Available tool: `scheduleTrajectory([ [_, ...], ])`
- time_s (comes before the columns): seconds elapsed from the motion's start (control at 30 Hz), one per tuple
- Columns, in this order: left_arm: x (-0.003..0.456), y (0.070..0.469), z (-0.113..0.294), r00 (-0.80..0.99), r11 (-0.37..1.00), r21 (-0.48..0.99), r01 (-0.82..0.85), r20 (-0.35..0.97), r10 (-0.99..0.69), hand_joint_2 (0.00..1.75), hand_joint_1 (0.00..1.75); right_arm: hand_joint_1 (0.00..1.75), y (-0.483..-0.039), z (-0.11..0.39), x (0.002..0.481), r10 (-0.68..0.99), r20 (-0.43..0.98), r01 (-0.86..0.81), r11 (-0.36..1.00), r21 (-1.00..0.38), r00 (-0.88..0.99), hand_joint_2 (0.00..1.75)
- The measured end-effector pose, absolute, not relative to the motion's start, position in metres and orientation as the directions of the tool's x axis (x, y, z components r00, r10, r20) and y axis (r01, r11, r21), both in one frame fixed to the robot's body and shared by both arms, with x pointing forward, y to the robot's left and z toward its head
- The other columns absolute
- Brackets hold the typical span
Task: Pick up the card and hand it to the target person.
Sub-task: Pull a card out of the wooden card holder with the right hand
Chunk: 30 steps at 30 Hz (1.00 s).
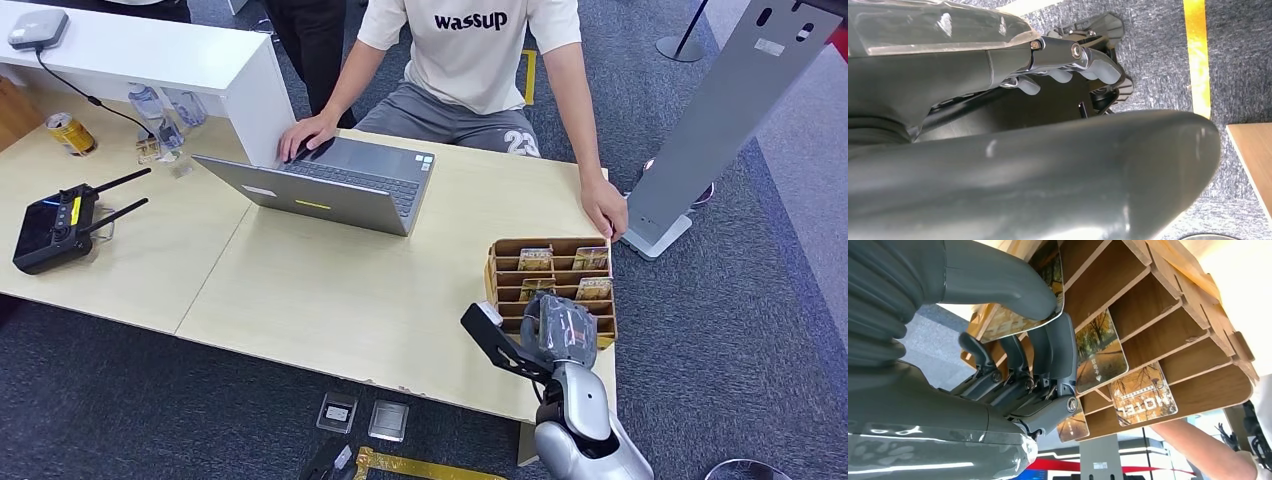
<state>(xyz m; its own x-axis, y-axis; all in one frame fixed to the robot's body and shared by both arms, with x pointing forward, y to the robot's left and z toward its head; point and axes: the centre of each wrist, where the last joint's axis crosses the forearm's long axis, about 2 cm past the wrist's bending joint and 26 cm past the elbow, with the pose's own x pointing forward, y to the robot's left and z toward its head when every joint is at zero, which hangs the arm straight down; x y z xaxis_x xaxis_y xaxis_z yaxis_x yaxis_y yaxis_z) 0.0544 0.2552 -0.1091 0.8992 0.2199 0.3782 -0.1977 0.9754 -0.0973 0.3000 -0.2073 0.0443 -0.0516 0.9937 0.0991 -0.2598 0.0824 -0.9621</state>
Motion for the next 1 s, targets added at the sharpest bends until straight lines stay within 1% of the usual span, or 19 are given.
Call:
scheduleTrajectory([
  [0.03, 0.054, 0.255, -0.109, 0.899, 0.975, -0.097, -0.198, 0.378, 0.220, 0.00, 0.00, 1.71, -0.207, 0.044, 0.300, 0.994, 0.100, -0.260, 0.083, -0.962, -0.052, 1.75],
  [0.17, 0.054, 0.255, -0.109, 0.899, 0.976, -0.095, -0.196, 0.379, 0.218, 1.75, 0.00, 1.71, -0.207, 0.045, 0.301, 0.993, 0.102, -0.259, 0.084, -0.962, -0.056, 1.75],
  [0.47, 0.054, 0.255, -0.109, 0.899, 0.983, -0.085, -0.165, 0.396, 0.185, 1.75, 0.00, 1.71, -0.207, 0.045, 0.301, 0.992, 0.110, -0.261, 0.092, -0.961, -0.054, 1.75],
  [0.83, 0.054, 0.255, -0.109, 0.896, 0.980, -0.089, -0.177, 0.399, 0.198, 1.75, 0.00, 1.71, -0.209, 0.047, 0.303, 0.991, 0.130, -0.262, 0.115, -0.958, -0.042, 1.75],
  [1.0, 0.054, 0.255, -0.109, 0.896, 0.980, -0.090, -0.179, 0.397, 0.200, 1.75, 0.00, 1.71, -0.212, 0.057, 0.307, 0.990, 0.142, -0.247, 0.133, -0.960, -0.019, 1.75],
])
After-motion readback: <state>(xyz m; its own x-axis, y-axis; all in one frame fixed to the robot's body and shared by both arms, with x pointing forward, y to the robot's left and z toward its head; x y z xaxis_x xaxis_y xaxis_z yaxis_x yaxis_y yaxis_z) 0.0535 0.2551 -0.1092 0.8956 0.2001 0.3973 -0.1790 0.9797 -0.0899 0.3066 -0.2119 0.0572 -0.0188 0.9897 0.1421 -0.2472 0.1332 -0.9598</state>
